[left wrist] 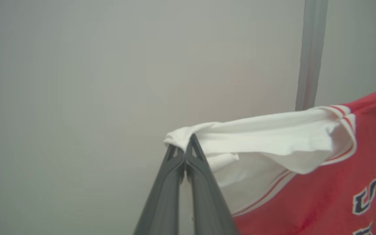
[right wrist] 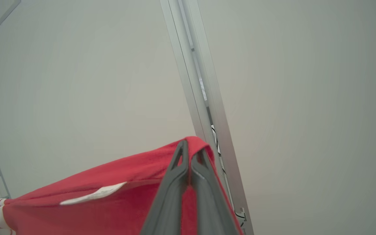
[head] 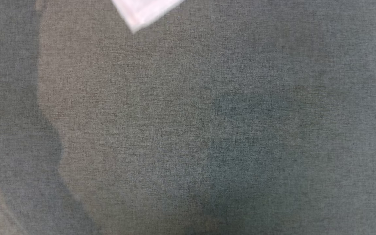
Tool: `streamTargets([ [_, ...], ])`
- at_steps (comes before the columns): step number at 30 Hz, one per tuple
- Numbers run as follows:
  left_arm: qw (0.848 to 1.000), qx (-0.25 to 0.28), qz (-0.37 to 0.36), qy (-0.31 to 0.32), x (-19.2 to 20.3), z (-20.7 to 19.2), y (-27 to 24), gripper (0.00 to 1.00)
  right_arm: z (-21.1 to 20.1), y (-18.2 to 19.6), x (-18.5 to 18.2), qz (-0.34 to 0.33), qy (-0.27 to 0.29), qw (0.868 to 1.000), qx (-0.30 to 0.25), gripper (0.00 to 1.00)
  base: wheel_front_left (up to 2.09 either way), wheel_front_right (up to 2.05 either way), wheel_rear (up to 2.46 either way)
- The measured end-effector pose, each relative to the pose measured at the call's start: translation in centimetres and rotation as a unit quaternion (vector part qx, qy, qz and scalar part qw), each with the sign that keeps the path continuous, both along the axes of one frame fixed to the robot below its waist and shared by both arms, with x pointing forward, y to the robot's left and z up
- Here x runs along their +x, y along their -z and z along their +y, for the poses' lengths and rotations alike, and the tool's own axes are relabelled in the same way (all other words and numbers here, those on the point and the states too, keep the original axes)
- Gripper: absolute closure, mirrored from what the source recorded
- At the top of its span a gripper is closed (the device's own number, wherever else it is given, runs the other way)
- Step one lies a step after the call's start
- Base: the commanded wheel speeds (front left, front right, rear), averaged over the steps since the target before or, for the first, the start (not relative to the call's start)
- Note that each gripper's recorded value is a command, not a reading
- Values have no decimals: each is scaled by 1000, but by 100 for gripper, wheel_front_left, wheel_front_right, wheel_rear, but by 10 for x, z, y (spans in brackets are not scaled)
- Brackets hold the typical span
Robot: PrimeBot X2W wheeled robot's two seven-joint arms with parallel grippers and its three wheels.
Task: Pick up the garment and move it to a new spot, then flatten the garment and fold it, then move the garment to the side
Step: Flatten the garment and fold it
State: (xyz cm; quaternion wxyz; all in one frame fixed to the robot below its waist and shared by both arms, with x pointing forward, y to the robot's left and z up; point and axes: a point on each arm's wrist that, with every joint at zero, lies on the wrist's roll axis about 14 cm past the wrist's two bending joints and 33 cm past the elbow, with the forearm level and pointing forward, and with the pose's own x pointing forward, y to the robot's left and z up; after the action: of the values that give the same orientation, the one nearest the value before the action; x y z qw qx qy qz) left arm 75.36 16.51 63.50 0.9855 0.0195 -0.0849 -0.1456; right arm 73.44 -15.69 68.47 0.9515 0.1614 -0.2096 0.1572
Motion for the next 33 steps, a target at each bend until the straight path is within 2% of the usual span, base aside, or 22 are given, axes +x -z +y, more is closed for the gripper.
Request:
streamTargets([
  [5,998,-4,-60,-2,5,-4,-40,100,-3,-36,2,-43,12,999,8,100,0,0,0],
  [10,999,0,-52,-1,6,-8,-39,100,7,-35,2,-46,6,999,8,100,0,0,0],
  [23,997,23,72,6,-3,-9,27,100,19,45,2,53,-5,998,-40,100,0,0,0],
  [33,981,41,188,37,-60,-6,88,100,26,114,-48,165,-44,982,-82,100,0,0,0],
])
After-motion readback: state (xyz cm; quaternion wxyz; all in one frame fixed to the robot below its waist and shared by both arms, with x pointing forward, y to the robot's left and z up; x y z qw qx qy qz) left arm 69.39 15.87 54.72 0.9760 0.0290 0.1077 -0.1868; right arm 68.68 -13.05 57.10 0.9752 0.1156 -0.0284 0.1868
